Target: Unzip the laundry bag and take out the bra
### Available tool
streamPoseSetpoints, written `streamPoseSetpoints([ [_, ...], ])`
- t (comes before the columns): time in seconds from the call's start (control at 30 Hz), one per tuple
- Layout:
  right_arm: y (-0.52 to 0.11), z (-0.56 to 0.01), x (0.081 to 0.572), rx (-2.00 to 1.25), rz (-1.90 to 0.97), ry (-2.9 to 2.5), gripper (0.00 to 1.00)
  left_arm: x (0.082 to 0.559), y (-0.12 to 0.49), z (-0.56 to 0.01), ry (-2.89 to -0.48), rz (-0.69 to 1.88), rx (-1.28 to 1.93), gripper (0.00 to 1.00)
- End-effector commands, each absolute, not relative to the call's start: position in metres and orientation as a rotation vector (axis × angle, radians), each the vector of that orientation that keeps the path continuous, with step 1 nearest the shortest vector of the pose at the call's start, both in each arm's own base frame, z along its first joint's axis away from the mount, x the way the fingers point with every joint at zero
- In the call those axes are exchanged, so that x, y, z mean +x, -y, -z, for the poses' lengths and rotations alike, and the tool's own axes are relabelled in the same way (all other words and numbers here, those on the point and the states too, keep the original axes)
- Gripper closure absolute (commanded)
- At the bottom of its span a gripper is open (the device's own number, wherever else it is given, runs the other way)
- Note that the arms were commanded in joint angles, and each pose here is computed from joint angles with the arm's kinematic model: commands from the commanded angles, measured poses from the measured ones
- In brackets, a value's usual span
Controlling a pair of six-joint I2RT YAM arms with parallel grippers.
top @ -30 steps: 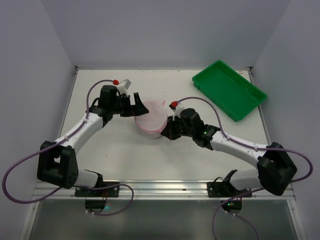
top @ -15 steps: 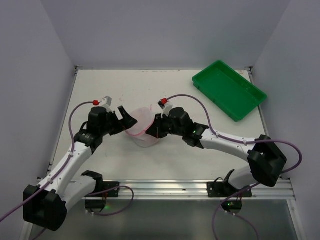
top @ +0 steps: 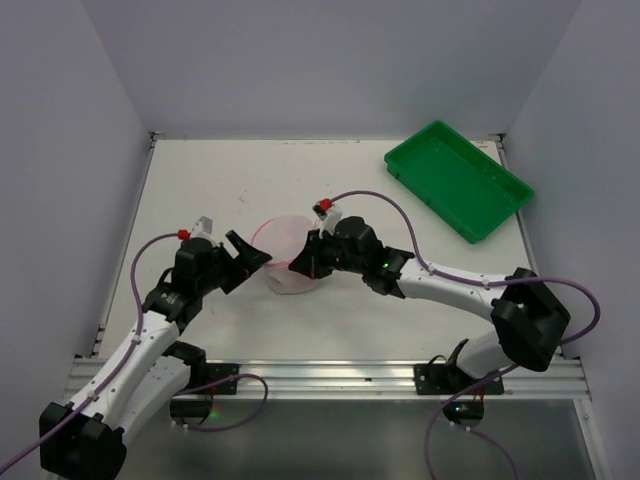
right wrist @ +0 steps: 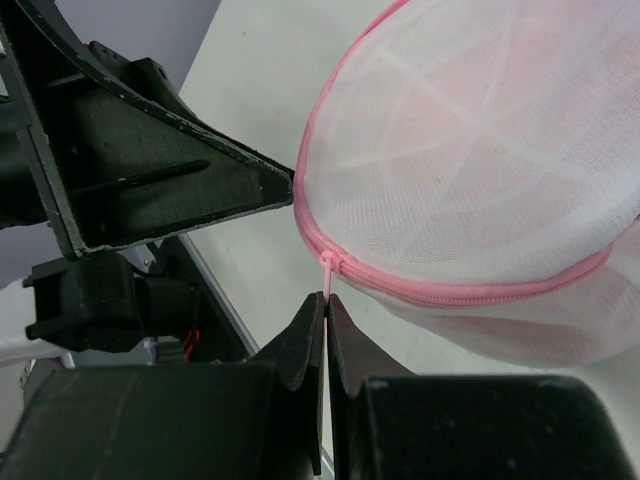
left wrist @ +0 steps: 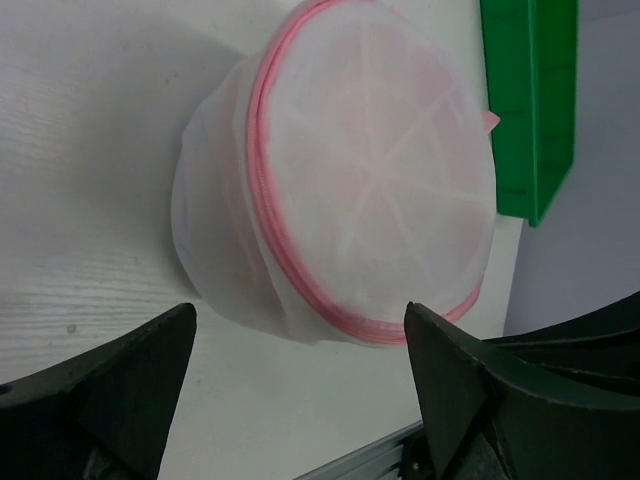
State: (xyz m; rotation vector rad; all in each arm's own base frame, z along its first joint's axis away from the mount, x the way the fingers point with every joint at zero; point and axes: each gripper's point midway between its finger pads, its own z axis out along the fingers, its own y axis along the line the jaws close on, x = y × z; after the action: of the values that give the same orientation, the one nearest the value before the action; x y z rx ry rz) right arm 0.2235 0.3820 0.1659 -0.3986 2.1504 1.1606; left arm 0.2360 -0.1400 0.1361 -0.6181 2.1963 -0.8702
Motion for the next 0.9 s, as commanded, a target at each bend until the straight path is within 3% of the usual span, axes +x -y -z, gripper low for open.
streamPoseSetpoints([
  [0.0, -0.397, -0.179, 0.227, -0.41, -1.193, -2.1, 1.0, 0.247, 0.161, -0.164, -2.062, 1.061, -0.689, 0.15],
  [0.1, -0.4, -0.177, 0.223, -0.437, -1.189, -2.107, 1.0, 0.253, 0.172, -0.161, -2.057, 1.072, -0.703, 0.27],
  [0.17, -0.399, -0.175, 0.222, -0.453, -1.172, -2.111, 1.0, 0.256, 0.182, -0.157, -2.073, 1.083, -0.69, 0.43],
  [0.2, -0.398, -0.173, 0.221, -0.456, -1.165, -2.115, 1.0, 0.257, 0.183, -0.156, -2.077, 1.081, -0.687, 0.62],
  [0.27, -0.392, -0.169, 0.218, -0.467, -1.143, -2.13, 1.0, 0.258, 0.183, -0.152, -2.088, 1.064, -0.674, 0.84],
  [0.3, -0.387, -0.164, 0.219, -0.479, -1.114, -2.139, 1.0, 0.258, 0.182, -0.151, -2.095, 1.049, -0.655, 1.0],
  [0.53, -0.337, -0.133, 0.24, -0.455, -0.972, -2.215, 1.0, 0.255, 0.169, -0.147, -2.159, 0.933, -0.556, 1.0],
  [0.77, -0.252, -0.108, 0.284, -0.214, -0.856, -2.296, 1.0, 0.252, 0.161, -0.138, -2.198, 0.903, -0.415, 1.0],
  [0.87, -0.249, -0.113, 0.289, -0.213, -0.846, -2.279, 1.0, 0.249, 0.168, -0.131, -2.25, 0.903, -0.305, 1.0],
])
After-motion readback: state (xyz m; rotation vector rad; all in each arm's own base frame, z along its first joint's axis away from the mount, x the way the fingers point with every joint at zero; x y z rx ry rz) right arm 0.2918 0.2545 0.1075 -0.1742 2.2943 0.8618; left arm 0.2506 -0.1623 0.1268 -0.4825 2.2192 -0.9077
